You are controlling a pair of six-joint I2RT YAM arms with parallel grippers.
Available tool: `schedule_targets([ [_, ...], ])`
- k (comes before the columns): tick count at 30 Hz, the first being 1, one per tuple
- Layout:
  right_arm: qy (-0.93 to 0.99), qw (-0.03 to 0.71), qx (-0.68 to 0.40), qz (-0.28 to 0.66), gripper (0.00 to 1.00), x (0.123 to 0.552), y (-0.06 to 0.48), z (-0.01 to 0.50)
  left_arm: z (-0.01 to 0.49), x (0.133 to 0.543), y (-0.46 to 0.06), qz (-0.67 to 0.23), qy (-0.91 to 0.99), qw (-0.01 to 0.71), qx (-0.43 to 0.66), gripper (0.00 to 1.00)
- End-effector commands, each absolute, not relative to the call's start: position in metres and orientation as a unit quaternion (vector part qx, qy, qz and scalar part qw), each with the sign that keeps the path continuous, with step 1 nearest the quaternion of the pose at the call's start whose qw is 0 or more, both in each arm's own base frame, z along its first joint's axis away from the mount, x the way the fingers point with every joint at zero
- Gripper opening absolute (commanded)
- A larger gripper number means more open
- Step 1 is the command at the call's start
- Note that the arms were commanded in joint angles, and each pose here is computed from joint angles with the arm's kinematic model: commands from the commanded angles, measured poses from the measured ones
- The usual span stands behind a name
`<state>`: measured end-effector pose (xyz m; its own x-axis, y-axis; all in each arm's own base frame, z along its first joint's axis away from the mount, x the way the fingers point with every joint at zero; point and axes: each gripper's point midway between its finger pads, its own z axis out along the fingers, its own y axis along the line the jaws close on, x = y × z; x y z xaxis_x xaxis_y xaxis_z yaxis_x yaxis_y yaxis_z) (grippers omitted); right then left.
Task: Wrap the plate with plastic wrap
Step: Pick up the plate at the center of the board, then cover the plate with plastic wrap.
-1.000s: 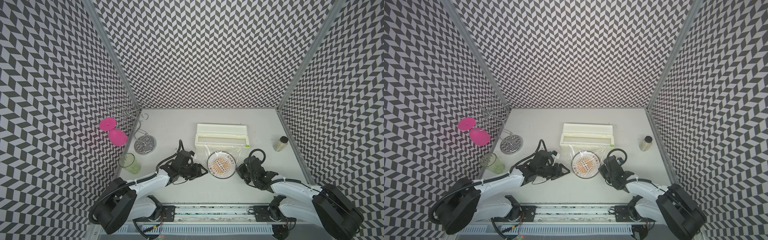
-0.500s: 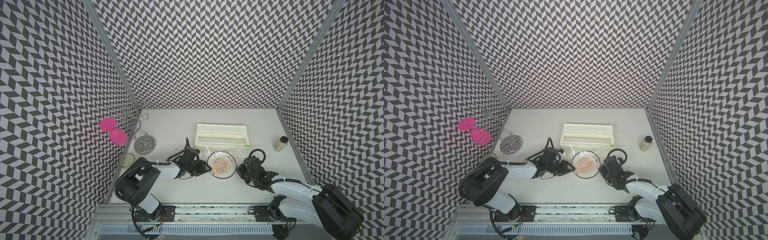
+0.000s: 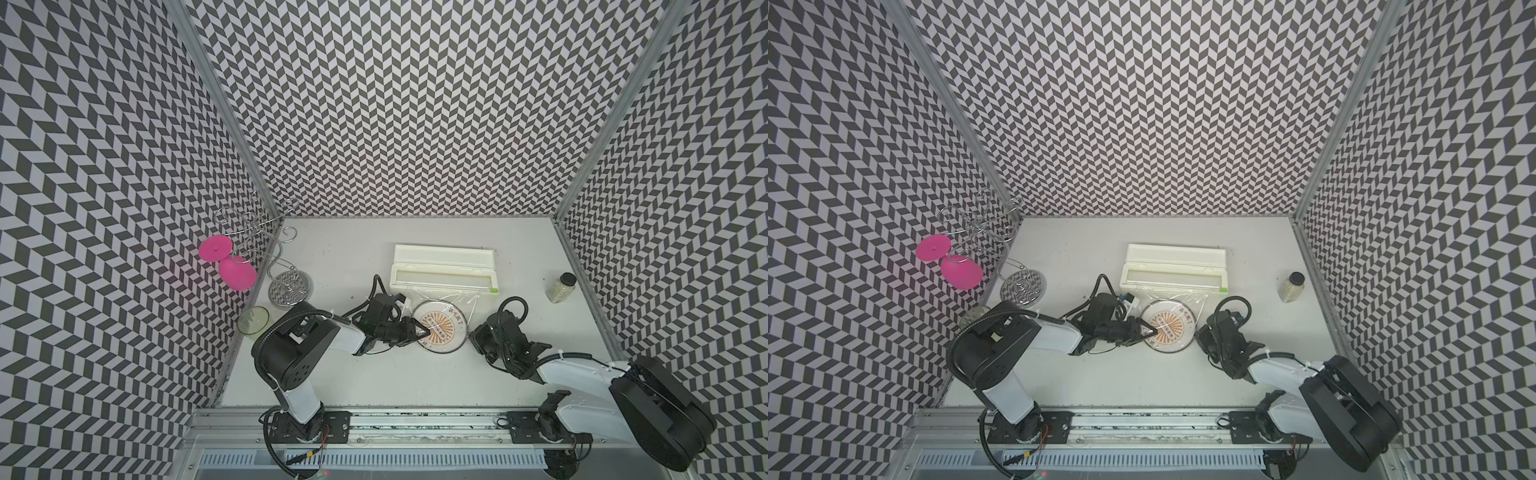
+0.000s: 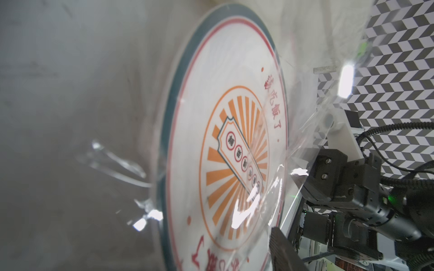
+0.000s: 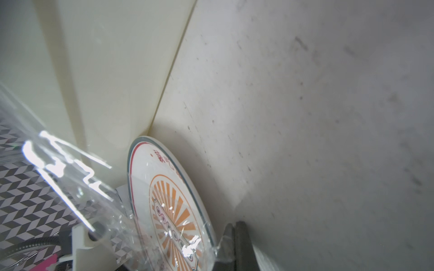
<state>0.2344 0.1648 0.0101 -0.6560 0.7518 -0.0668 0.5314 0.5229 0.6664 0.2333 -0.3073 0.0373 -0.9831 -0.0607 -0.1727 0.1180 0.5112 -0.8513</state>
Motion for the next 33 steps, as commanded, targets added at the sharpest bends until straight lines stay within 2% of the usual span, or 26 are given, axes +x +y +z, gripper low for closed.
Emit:
schedule_targets([
  [1,0.9,0.079,0.39,0.179,0.0,0.164,0.122,-0.051,0.056,0.236,-0.314,-0.529,0.842,0.105,0.015,0.39],
  [5,0.896,0.102,0.379,0.209,0.0,0.173,0.128,-0.042,0.063,0.237,-0.312,-0.551,0.829,0.097,-0.005,0.2],
  [10,0.889,0.116,0.393,0.202,0.0,0.168,0.117,-0.04,0.073,0.233,-0.306,-0.575,0.814,0.083,-0.029,0.01],
  [15,0.877,0.148,0.406,0.21,0.0,0.174,0.109,-0.033,0.078,0.228,-0.299,-0.574,0.815,0.072,-0.028,0.0],
  [21,0.873,0.199,0.381,0.231,0.0,0.202,0.118,-0.009,0.085,0.213,-0.302,-0.583,0.812,0.036,-0.006,0.0],
  [28,0.846,0.262,0.309,0.346,0.0,0.254,0.159,0.038,0.093,0.2,-0.309,-0.6,0.8,0.007,0.019,0.0],
  [30,0.832,0.279,0.281,0.388,0.12,0.272,0.173,0.064,0.096,0.199,-0.312,-0.606,0.795,0.004,0.024,0.0],
  [33,0.824,0.278,0.229,0.438,0.37,0.279,0.185,0.086,0.096,0.198,-0.312,-0.606,0.795,0.002,0.028,0.0],
])
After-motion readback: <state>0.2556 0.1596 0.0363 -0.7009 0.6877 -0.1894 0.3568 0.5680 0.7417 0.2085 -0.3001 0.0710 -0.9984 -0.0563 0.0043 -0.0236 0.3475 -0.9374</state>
